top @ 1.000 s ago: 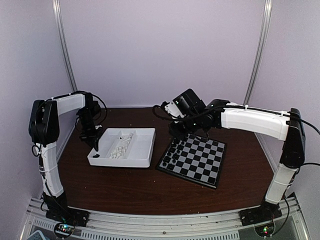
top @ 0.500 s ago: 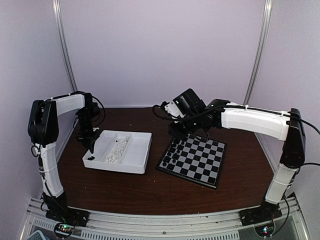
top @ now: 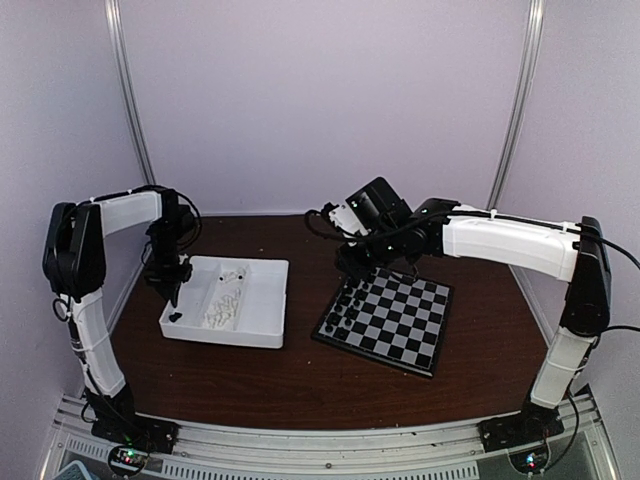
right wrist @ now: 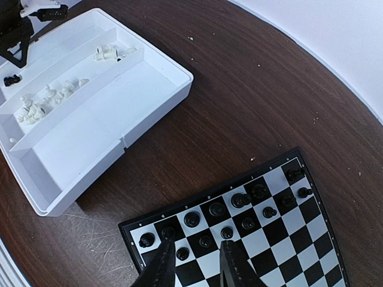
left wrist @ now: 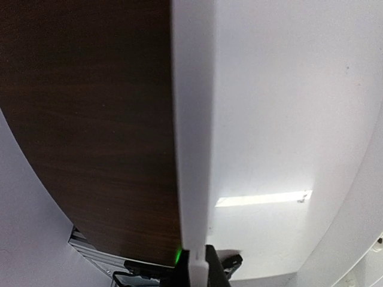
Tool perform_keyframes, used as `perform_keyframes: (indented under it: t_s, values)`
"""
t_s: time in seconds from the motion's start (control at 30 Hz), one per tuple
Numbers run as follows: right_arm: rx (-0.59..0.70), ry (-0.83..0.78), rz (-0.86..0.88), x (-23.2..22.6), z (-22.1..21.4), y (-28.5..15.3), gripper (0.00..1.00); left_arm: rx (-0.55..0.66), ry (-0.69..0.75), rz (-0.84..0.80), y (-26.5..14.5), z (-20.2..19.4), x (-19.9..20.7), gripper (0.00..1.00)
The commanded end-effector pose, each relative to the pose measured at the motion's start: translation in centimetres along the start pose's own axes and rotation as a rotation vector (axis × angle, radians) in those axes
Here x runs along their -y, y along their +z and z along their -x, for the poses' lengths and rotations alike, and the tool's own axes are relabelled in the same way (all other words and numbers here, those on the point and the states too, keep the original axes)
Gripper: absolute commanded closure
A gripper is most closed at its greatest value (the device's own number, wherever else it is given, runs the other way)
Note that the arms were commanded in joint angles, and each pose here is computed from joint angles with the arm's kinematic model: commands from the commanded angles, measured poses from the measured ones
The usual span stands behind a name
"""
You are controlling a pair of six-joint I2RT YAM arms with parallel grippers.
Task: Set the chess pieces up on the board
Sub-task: Adjust the storage box at the center of the board.
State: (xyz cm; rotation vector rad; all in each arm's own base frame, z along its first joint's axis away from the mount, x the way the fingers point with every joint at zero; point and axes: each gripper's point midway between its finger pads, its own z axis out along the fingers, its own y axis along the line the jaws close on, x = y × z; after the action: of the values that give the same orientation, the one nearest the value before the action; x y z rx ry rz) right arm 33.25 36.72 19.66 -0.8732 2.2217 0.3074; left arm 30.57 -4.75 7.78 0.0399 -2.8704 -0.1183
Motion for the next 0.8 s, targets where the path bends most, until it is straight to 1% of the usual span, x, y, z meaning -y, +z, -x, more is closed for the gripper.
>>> perform_keyframes:
  t_s: [0.0,0.17,0.27,0.33,0.37,0.4,0.43,0.53,0.57,0.6,0.7,0.77]
  values:
    - [0.039,0.013,0.014,-0.3,1.3,-1.1,0.72,0.091,-0.076,-0.008,1.4,0.1,-0.3,1.0]
    - [0.034,0.015,0.018,-0.4,1.3,-1.0,0.72,0.154,-0.113,-0.05,5.1,-0.4,0.2,1.0]
    - [0.032,0.016,0.018,-0.4,1.3,-1.0,0.72,0.23,-0.146,-0.096,5.9,-0.1,0.8,1.0]
    - [0.031,0.017,0.018,-0.4,1.3,-0.9,0.72,0.256,-0.166,-0.141,6.1,-0.4,1.4,1.0]
    - [0.032,0.017,0.019,-0.5,1.3,-1.0,0.72,0.274,-0.18,-0.147,6.1,-0.4,1.4,0.96]
    - [0.032,0.017,0.018,-0.4,1.3,-1.0,0.72,0.296,-0.183,-0.155,5.9,-0.5,1.5,0.88]
    - [0.032,0.017,0.017,-0.4,1.4,-0.9,0.72,0.318,-0.186,-0.16,5.6,-0.6,1.5,0.82]
    - [0.033,0.021,0.019,-0.5,1.5,-0.9,0.72,0.371,-0.185,-0.165,4.7,-1.1,1.4,0.68]
    - [0.031,0.022,0.018,-0.4,1.5,-0.8,0.72,0.379,-0.182,-0.165,4.5,-1.3,1.3,0.65]
    - [0.032,0.022,0.019,-0.5,1.6,-0.8,0.72,0.394,-0.181,-0.153,4.1,-1.5,1.0,0.65]
    - [0.031,0.025,0.018,-0.5,1.6,-0.8,0.72,0.422,-0.174,-0.131,3.3,-2.5,0.7,0.65]
    - [0.03,0.026,0.018,-0.5,1.5,-0.7,0.72,0.449,-0.158,-0.121,2.5,-3.2,1.3,0.65]
